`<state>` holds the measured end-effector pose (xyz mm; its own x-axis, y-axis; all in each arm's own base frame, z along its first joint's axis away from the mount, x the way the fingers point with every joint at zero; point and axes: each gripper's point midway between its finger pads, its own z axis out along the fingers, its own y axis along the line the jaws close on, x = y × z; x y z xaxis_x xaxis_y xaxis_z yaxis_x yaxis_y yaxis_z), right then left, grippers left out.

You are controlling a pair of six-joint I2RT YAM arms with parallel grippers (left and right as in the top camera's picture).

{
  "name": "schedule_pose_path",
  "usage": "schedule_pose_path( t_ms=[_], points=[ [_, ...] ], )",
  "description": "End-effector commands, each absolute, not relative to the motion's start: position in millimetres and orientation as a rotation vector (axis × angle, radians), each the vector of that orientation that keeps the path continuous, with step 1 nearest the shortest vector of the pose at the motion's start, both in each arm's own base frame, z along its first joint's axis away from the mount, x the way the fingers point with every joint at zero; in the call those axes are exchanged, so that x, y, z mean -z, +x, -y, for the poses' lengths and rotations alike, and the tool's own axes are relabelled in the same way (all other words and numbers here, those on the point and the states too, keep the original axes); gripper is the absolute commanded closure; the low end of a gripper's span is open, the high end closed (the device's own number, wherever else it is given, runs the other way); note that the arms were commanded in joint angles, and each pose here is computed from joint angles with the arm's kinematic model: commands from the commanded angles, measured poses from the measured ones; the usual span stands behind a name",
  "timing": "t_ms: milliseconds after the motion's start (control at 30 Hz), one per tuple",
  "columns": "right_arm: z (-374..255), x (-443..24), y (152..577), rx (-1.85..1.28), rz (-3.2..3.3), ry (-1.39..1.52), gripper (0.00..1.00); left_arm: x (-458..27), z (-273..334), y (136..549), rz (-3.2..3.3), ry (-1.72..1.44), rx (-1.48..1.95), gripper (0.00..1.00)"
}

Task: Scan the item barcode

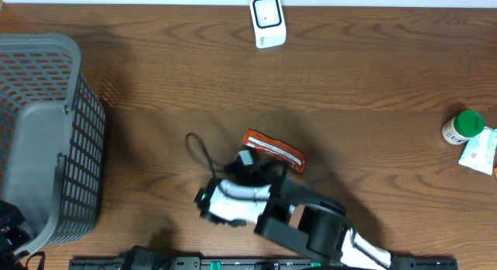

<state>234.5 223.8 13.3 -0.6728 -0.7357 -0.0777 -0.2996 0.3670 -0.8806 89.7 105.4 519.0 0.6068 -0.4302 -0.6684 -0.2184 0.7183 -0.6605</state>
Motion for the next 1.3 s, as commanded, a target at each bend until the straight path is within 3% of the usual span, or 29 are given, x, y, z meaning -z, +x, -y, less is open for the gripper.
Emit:
schedule_pose_path(
  t_ms=[0,167,233,267,300,367,400,800,1267],
  points=[
    [-230.9,23.7,194.7,1.178,-2.340,-0.945,0.34,-520.3,-108.3,84.3,-0.923,-0.793,0.121,0.15],
    [-240.0,9.0,187.7,1.125,-2.367,-0.838,0.23,-520.3,-108.3,84.3,-0.923,-0.792,0.121,0.15],
    [-243.5,-3.6,192.7,1.101,-2.400,-0.803,0.24,-520.3,-108.3,84.3,-0.923,-0.792,0.121,0.15],
    [-245.0,-10.8,196.6,1.088,-2.410,-0.782,0.36,-520.3,-108.3,84.3,-0.923,-0.792,0.121,0.15],
    [-247.3,-20.9,203.5,1.066,-2.411,-0.752,0.58,-520.3,-108.3,84.3,-0.923,-0.792,0.121,0.15],
    [-250.4,-37.6,220.3,1.018,-2.406,-0.699,0.94,-520.3,-108.3,84.3,-0.923,-0.792,0.121,0.15],
    [-250.6,-42.8,228.5,0.997,-2.407,-0.673,0.99,-520.3,-108.3,84.3,-0.923,-0.793,0.121,0.15],
    [-182.1,-64.6,326.9,1.183,-2.360,-0.593,0.99,-520.3,-108.3,84.4,-0.923,-0.792,0.121,0.15],
    [-186.5,-0.1,305.4,1.100,-2.508,-0.720,0.99,-520.3,-108.3,84.4,-0.923,-0.793,0.121,0.15]
  ],
)
